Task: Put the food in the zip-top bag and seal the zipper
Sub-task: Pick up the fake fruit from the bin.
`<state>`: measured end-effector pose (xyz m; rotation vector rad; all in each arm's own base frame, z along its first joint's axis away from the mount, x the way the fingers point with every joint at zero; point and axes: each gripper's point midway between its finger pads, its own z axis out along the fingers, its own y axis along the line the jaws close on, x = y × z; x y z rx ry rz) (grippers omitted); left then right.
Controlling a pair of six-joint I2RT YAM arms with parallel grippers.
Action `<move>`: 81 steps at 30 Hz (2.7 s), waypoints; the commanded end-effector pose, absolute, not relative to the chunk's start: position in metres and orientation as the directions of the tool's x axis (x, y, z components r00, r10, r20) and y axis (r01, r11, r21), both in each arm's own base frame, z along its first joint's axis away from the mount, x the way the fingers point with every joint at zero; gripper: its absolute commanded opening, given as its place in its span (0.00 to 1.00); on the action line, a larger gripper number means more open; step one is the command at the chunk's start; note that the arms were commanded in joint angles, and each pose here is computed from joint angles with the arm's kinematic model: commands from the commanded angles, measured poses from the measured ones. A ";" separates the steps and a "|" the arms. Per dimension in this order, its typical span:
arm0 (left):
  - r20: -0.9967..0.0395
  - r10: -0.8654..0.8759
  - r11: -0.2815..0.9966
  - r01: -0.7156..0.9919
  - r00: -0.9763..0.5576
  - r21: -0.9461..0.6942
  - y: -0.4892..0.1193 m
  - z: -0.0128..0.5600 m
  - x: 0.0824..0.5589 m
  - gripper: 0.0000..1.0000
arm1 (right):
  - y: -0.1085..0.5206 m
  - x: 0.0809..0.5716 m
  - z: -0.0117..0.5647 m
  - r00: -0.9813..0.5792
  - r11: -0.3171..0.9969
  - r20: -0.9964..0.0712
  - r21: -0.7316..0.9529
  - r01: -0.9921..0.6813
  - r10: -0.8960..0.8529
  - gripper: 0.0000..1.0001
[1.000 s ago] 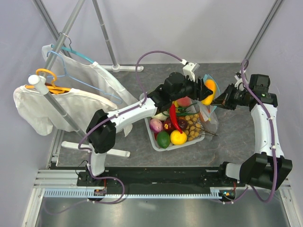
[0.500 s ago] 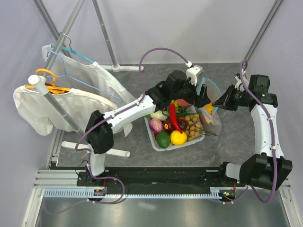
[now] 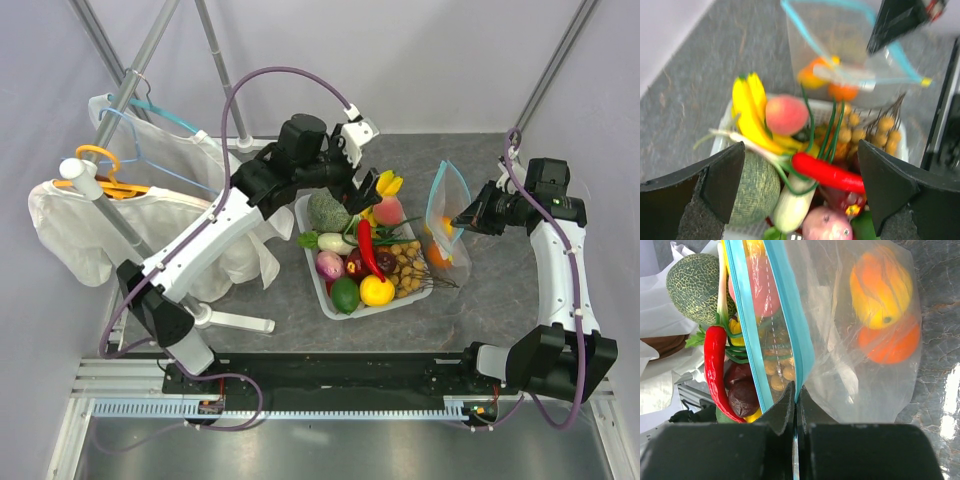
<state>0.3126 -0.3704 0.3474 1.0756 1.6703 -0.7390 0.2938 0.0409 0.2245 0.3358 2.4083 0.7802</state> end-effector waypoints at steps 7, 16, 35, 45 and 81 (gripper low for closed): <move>-0.819 0.552 0.448 0.885 -0.159 0.129 -0.337 0.291 0.338 1.00 | 0.035 0.299 0.232 -0.775 0.821 -0.506 0.571 0.028 0.379 0.00; -0.771 0.622 0.421 0.889 -0.137 0.182 -0.350 0.275 0.359 1.00 | 0.034 0.301 0.225 -0.784 0.818 -0.487 0.573 0.045 0.384 0.00; -0.562 0.827 0.174 0.961 -0.024 0.214 -0.295 0.216 0.372 1.00 | 0.036 0.299 0.220 -0.795 0.816 -0.479 0.577 0.036 0.374 0.00; -0.606 0.795 0.182 0.967 -0.037 0.179 -0.303 0.217 0.378 1.00 | 0.035 0.298 0.219 -0.796 0.823 -0.481 0.567 0.036 0.366 0.00; -0.591 0.163 -0.683 0.523 0.790 0.510 -0.334 0.206 0.146 0.83 | 0.037 0.291 0.215 -0.807 0.819 -0.466 0.573 0.037 0.363 0.00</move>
